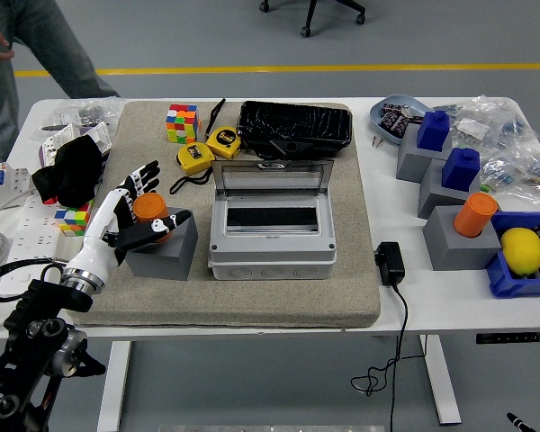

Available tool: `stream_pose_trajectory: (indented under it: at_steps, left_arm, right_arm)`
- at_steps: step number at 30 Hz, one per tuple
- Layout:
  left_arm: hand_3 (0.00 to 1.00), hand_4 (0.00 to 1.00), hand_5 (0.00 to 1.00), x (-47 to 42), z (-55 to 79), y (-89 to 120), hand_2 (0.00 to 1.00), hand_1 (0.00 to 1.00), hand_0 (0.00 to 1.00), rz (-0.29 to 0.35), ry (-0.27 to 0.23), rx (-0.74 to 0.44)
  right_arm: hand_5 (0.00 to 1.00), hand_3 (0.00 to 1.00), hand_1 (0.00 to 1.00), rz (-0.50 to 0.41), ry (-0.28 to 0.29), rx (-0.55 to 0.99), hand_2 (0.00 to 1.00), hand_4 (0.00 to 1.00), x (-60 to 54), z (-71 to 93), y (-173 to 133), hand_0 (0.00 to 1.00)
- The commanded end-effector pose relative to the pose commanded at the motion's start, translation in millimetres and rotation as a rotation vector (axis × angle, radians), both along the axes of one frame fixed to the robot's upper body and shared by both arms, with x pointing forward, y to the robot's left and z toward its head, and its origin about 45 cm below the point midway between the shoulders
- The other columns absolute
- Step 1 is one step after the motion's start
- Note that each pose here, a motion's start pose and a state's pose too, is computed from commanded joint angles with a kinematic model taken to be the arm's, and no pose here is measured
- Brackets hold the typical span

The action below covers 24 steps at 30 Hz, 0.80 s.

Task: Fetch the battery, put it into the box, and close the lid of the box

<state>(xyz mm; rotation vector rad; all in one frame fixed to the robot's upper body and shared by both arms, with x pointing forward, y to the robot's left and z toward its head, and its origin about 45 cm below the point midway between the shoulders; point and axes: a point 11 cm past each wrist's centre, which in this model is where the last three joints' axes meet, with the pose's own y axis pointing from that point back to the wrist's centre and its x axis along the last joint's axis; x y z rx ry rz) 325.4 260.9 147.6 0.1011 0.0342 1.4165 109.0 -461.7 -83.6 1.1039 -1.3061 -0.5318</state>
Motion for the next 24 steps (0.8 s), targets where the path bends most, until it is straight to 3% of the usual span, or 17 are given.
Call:
stream_pose_trajectory:
  at_steps: [1,2,7,8,13,14,19,20,24]
  left_arm:
    - [0.825,0.998,0.06,-0.2,-1.1,0,0.779,0.902,0.861,0.007,0.002,-0.01]
    - [0.72,0.998,0.004,-0.2,-1.9,-1,0.674,0.818,0.773,0.013,0.004,-0.019]
    - [0.72,0.998,0.004,0.0,-4.8,-2,0.674,0.818,0.773,0.032,0.011,-0.046]
    - [0.647,0.998,0.002,-0.1,-5.4,-2,0.609,0.756,0.7,0.035,0.013,-0.051]
    - [0.647,0.998,0.002,-1.3,-10.7,-2,0.609,0.756,0.7,0.05,0.03,-0.062]
    - [0.519,0.998,0.002,-1.4,-11.3,-2,0.486,0.681,0.642,0.053,0.031,-0.061]
    - [0.519,0.998,0.002,-0.6,-10.4,-4,0.486,0.681,0.642,0.059,0.029,-0.043]
    - [0.449,0.998,0.002,-0.4,-9.5,-4,0.412,0.542,0.559,0.061,0.025,-0.031]
    - [0.449,0.998,0.002,-0.1,-6.6,-6,0.412,0.542,0.559,0.062,0.013,0.001]
  right_arm:
    - [0.998,0.801,0.87,0.0,-0.001,0.0,0.777,0.998,0.5,0.2,0,0.998]
    - [0.998,0.8,0.869,-0.001,-0.003,-0.001,0.777,0.998,0.8,0.4,0,0.998]
    - [0.998,0.8,0.869,-0.003,-0.004,-0.002,0.777,0.998,1.1,0.7,-1,0.998]
    - [0.998,0.799,0.868,-0.003,-0.004,-0.002,0.776,0.998,0.9,0.6,-1,0.998]
    - [0.998,0.799,0.868,-0.006,-0.005,-0.001,0.776,0.998,0.7,0.2,0,0.998]
    - [0.998,0.799,0.868,-0.006,-0.005,0.0,0.776,0.998,0.9,0.2,0,0.998]
    - [0.998,0.799,0.868,-0.008,-0.007,-0.001,0.776,0.998,1.2,0.6,-1,0.998]
    - [0.998,0.798,0.866,-0.009,-0.008,-0.002,0.776,0.998,1.3,0.8,-1,0.998]
    - [0.998,0.798,0.866,-0.01,-0.008,-0.002,0.776,0.998,1.4,0.9,-1,0.998]
